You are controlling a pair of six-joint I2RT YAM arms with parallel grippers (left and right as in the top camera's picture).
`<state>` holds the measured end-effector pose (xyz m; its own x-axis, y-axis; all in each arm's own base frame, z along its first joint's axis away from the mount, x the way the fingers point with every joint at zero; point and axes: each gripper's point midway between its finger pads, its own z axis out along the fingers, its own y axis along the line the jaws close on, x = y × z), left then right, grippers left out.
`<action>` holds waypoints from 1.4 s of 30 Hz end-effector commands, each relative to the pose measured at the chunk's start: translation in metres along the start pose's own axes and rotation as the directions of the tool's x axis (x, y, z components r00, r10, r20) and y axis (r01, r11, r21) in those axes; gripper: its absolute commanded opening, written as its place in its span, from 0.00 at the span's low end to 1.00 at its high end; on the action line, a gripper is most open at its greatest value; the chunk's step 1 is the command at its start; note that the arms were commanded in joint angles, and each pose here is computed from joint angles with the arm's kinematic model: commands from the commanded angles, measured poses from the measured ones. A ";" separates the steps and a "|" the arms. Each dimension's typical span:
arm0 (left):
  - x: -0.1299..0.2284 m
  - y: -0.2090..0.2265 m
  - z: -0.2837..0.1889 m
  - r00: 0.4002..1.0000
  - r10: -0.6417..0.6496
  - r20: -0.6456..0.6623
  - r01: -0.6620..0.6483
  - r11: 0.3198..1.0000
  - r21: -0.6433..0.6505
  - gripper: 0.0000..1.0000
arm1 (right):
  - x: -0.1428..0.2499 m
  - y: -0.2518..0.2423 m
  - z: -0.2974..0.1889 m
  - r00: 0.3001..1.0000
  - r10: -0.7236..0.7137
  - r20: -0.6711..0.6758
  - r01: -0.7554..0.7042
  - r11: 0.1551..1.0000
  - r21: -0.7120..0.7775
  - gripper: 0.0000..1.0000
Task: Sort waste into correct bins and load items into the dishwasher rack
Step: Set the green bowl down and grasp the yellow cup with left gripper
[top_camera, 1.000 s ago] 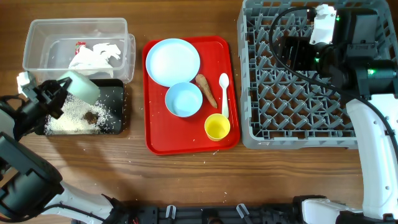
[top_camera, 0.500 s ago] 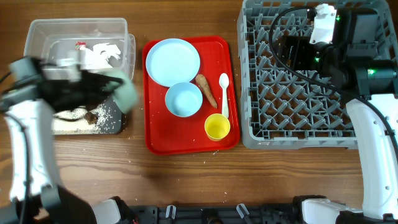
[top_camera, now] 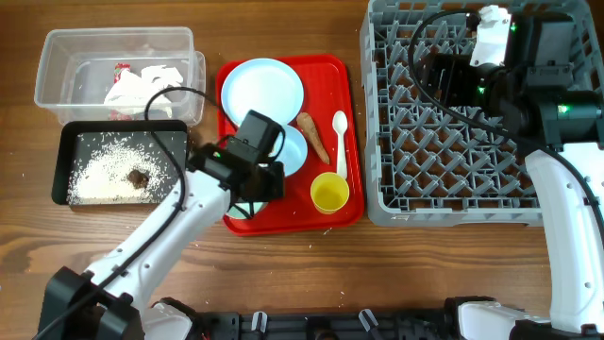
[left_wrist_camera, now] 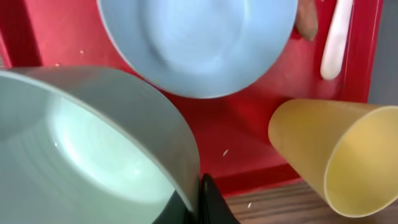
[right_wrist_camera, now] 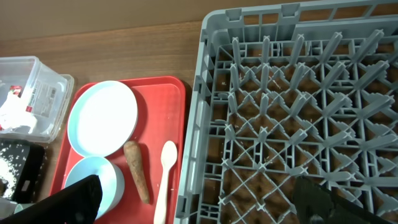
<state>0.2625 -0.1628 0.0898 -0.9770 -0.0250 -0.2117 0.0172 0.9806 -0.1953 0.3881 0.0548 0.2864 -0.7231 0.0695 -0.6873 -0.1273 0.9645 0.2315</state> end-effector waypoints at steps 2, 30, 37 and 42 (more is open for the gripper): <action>0.004 0.013 0.016 1.000 0.008 -0.014 -0.010 0.995 -0.100 0.05 | -0.004 0.005 0.000 1.000 0.000 0.005 0.000 1.000 -0.021 1.00; -0.031 -0.079 -0.013 0.980 0.171 0.105 -0.188 0.963 0.193 0.66 | -0.006 0.005 0.003 1.000 -0.001 0.012 0.001 1.000 -0.022 1.00; -0.041 -0.086 -0.013 0.967 0.202 0.153 -0.231 0.952 0.202 0.69 | -0.003 0.005 0.003 1.000 0.002 -0.002 -0.002 1.000 -0.020 1.00; -0.037 -0.082 0.009 0.961 0.254 0.109 -0.270 0.947 0.172 0.69 | -0.003 0.005 0.003 1.000 0.002 -0.003 -0.002 1.000 -0.020 1.00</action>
<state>0.2969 -0.2386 0.1168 -0.9179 0.1468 -0.3687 0.2719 0.9093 -0.3149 0.3888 0.0549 0.2865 -0.7218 0.0696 -0.6886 -0.1277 0.9645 0.2313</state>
